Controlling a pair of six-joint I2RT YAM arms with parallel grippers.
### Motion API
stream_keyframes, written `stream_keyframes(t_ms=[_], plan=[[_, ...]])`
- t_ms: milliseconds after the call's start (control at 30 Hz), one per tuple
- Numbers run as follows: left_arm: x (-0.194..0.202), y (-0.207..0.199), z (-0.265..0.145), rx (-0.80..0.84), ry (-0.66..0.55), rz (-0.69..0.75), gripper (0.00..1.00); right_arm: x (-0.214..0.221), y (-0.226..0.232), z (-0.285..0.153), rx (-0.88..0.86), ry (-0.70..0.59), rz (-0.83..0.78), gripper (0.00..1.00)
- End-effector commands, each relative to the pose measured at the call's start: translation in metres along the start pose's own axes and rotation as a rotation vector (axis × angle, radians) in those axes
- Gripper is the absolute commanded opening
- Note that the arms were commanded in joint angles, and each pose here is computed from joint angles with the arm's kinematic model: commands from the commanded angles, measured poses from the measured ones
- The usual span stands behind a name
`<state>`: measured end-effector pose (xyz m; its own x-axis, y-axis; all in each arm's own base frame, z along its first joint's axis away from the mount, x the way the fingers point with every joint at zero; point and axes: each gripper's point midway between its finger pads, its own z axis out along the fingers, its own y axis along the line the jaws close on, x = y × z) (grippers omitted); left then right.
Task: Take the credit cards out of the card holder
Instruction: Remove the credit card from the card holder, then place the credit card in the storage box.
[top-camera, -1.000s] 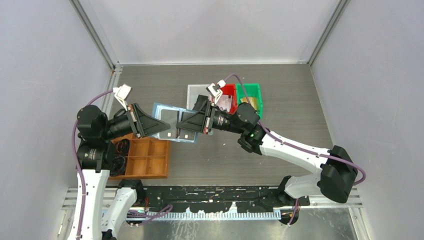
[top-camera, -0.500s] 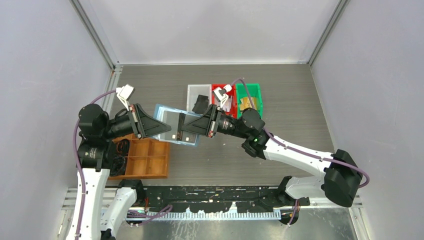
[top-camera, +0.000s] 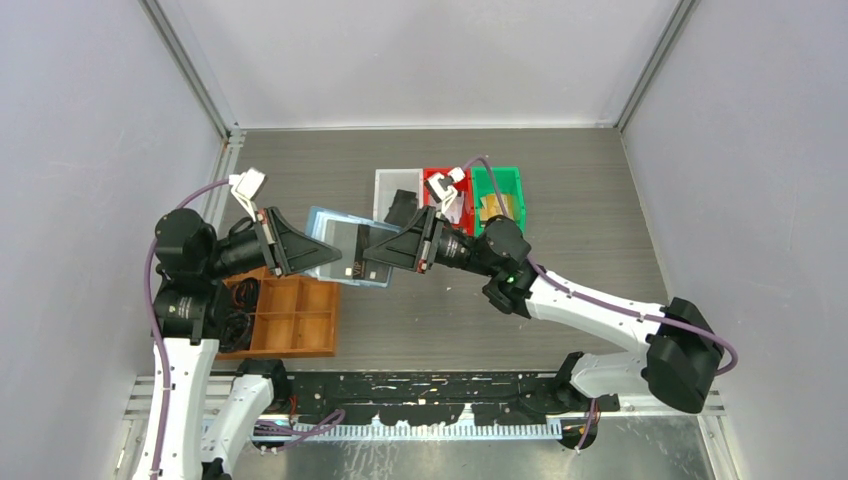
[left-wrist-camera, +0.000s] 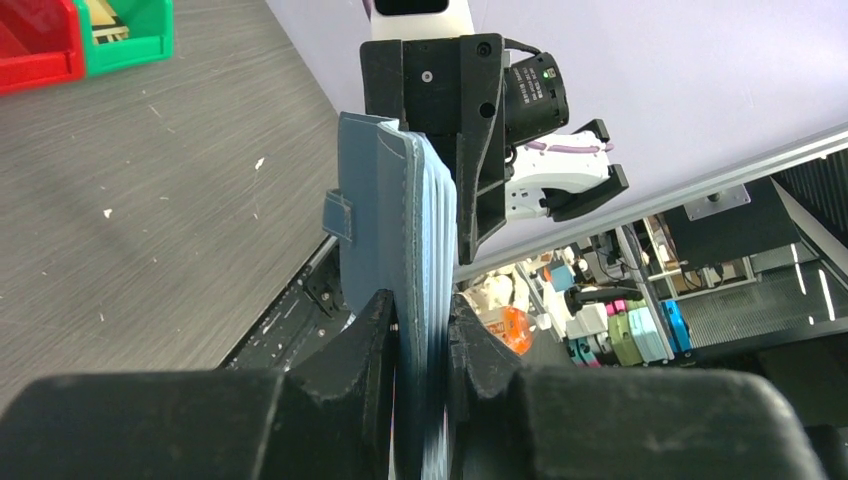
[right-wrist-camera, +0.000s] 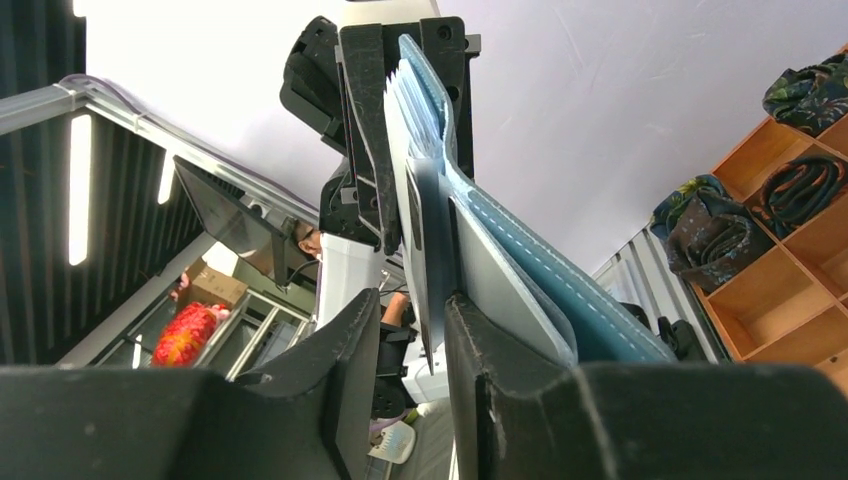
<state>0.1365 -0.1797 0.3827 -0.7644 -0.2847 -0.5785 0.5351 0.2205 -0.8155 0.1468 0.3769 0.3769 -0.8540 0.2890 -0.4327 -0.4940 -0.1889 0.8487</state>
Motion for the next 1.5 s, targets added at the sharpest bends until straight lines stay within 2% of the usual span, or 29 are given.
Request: stream_keyframes(t_ms=[0, 200, 333, 433, 733, 900, 1000, 1200, 1467], plan=[[0.002, -0.031, -0.007, 0.069, 0.006, 0.121, 0.00, -0.013, 0.000, 0.013, -0.019, -0.026, 0.014, 0.37], [0.002, -0.029, -0.007, 0.054, 0.004, 0.127, 0.00, -0.014, 0.010, 0.022, -0.081, -0.009, 0.034, 0.33], [0.002, -0.024, -0.007, 0.043, 0.007, 0.135, 0.00, -0.013, 0.011, 0.016, -0.085, -0.013, 0.023, 0.09], [0.002, -0.020, -0.006, 0.020, 0.003, 0.145, 0.00, -0.016, 0.004, 0.003, -0.033, -0.022, -0.003, 0.02], [-0.001, -0.018, -0.006, 0.006, 0.000, 0.181, 0.00, -0.056, -0.011, -0.059, 0.116, -0.129, -0.096, 0.01], [0.003, -0.014, -0.007, -0.003, 0.009, 0.203, 0.00, -0.100, -0.030, -0.094, 0.309, -0.213, -0.197, 0.00], [0.006, -0.013, -0.009, -0.011, 0.010, 0.219, 0.00, -0.126, -0.052, -0.097, 0.435, -0.218, -0.240, 0.01], [0.015, -0.012, -0.014, -0.042, 0.024, 0.279, 0.00, -0.162, -0.132, -0.072, 0.592, -0.136, -0.224, 0.01], [0.022, -0.018, -0.019, -0.046, 0.032, 0.314, 0.00, -0.182, -0.242, -0.053, 0.839, -0.034, -0.225, 0.01]])
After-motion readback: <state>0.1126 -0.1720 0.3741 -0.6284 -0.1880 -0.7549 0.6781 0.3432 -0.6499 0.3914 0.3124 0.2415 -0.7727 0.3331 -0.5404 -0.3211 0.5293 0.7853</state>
